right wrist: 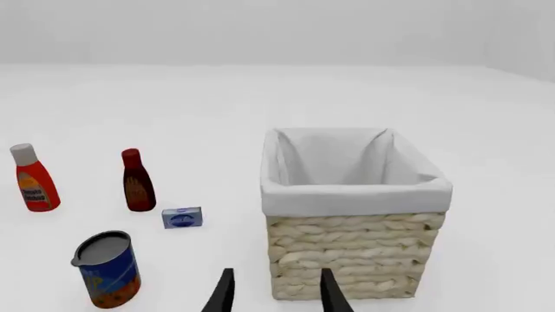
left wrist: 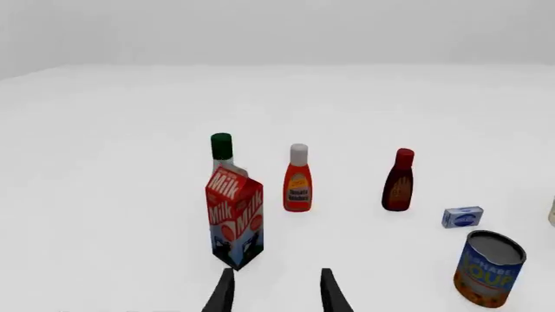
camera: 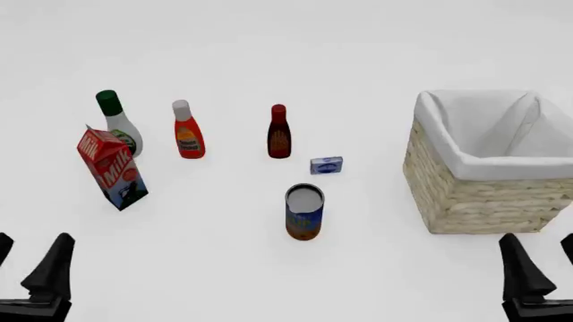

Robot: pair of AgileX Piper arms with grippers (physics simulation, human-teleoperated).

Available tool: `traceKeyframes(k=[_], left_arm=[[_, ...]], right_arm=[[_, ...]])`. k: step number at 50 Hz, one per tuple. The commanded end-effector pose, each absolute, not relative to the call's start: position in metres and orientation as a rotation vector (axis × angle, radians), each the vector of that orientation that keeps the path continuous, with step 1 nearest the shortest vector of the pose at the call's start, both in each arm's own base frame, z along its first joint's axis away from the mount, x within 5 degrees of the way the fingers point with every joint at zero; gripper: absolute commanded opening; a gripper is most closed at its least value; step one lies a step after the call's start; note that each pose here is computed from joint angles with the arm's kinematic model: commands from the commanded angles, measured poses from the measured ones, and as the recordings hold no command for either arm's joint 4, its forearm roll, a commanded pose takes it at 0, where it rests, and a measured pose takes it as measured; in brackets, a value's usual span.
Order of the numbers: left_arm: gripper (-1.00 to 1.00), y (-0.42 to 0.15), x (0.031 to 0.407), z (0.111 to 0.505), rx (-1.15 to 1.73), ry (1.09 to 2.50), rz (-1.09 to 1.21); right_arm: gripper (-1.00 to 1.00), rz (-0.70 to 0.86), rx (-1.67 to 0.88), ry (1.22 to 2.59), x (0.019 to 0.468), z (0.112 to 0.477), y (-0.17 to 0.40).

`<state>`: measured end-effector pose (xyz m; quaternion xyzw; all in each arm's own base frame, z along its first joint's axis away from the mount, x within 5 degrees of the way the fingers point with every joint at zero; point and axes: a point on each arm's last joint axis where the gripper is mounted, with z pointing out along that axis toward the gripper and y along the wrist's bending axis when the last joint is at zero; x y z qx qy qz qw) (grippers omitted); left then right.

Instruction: Pick the ketchup and place it in the basket.

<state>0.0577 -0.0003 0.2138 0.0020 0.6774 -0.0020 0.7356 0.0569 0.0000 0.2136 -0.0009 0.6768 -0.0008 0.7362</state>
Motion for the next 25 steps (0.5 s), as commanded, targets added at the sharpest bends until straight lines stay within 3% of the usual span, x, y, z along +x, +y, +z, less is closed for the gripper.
traceKeyframes(k=[1, 16, 25], left_arm=[[1.0, 0.001, 0.061, 0.215, -0.023, 1.496, -0.006], [1.0, 0.0, 0.12, 0.221, 0.023, 1.576, 0.018], [1.0, -0.011, 0.136, 0.228, 0.114, 1.58, -0.016]], right_arm=[[1.0, -0.008, 0.003, 1.482, 0.056, 0.215, 0.0], [1.0, -0.042, -0.006, 1.472, 0.056, 0.216, -0.001], [1.0, -0.048, -0.005, 1.468, 0.056, 0.217, -0.001]])
